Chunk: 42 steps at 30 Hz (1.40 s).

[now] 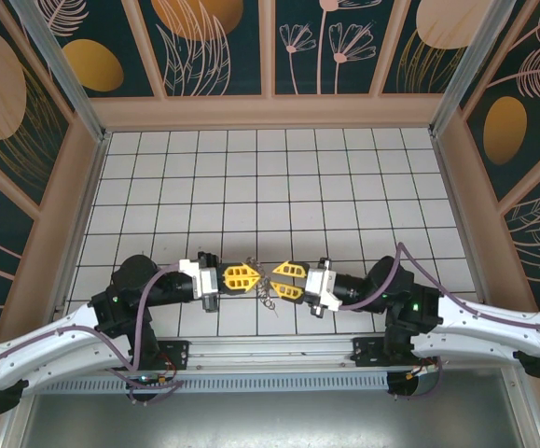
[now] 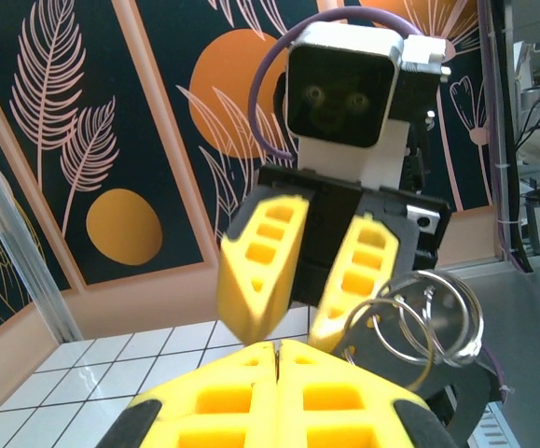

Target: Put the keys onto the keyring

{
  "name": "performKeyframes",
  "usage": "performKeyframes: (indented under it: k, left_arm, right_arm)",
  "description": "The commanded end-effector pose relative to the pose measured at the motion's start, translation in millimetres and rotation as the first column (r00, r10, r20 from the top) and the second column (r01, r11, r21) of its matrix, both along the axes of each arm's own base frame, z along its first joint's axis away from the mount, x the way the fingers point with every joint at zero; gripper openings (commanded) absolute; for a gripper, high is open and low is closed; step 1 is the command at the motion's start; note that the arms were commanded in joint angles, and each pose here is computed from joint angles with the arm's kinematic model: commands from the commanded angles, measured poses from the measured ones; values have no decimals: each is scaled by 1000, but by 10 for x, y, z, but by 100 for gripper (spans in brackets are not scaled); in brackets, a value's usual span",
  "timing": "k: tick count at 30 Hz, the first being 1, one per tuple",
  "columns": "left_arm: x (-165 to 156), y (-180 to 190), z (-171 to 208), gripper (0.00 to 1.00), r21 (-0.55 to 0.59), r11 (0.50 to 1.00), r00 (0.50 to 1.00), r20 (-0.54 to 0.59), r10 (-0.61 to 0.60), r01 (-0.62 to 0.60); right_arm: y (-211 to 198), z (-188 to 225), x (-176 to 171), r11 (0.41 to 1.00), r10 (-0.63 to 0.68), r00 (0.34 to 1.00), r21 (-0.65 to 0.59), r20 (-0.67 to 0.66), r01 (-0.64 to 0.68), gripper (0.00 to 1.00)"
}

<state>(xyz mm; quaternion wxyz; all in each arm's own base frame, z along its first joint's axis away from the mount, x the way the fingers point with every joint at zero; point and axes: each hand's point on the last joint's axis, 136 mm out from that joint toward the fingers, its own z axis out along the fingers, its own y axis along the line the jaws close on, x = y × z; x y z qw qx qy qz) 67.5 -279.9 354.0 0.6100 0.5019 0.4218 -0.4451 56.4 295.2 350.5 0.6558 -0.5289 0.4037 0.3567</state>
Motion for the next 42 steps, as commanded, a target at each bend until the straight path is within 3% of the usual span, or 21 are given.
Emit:
performKeyframes:
  k: [1, 11, 16, 26, 32, 42]
  left_arm:
    - [-50, 36, 52, 0, -19, 1000, 1000, 14, -20, 20]
    - [-69, 16, 31, 0, -8, 999, 999, 12, -37, 37]
    - [-67, 15, 37, 0, -8, 999, 999, 15, -35, 35]
    - [-62, 19, 29, 0, -5, 1000, 999, 18, -30, 30]
    - [-69, 34, 39, 0, 2, 1000, 999, 23, -29, 29]
    - [-82, 26, 51, 0, 6, 999, 999, 25, -38, 38]
  right_arm:
    - [-25, 119, -12, 998, 9, 1000, 64, -9, -8, 22]
    - [106, -11, 100, 1000, -7, 999, -4, -51, 7, 20]
    - [108, -36, 128, 1000, 3, 998, -12, -67, -3, 13]
    - [131, -76, 103, 998, 35, 996, -41, -87, -39, 14]
    - [-7, 60, 122, 1000, 8, 996, 10, -91, -7, 22]
    - [40, 4, 34, 996, 84, 989, -16, -123, -87, 22]
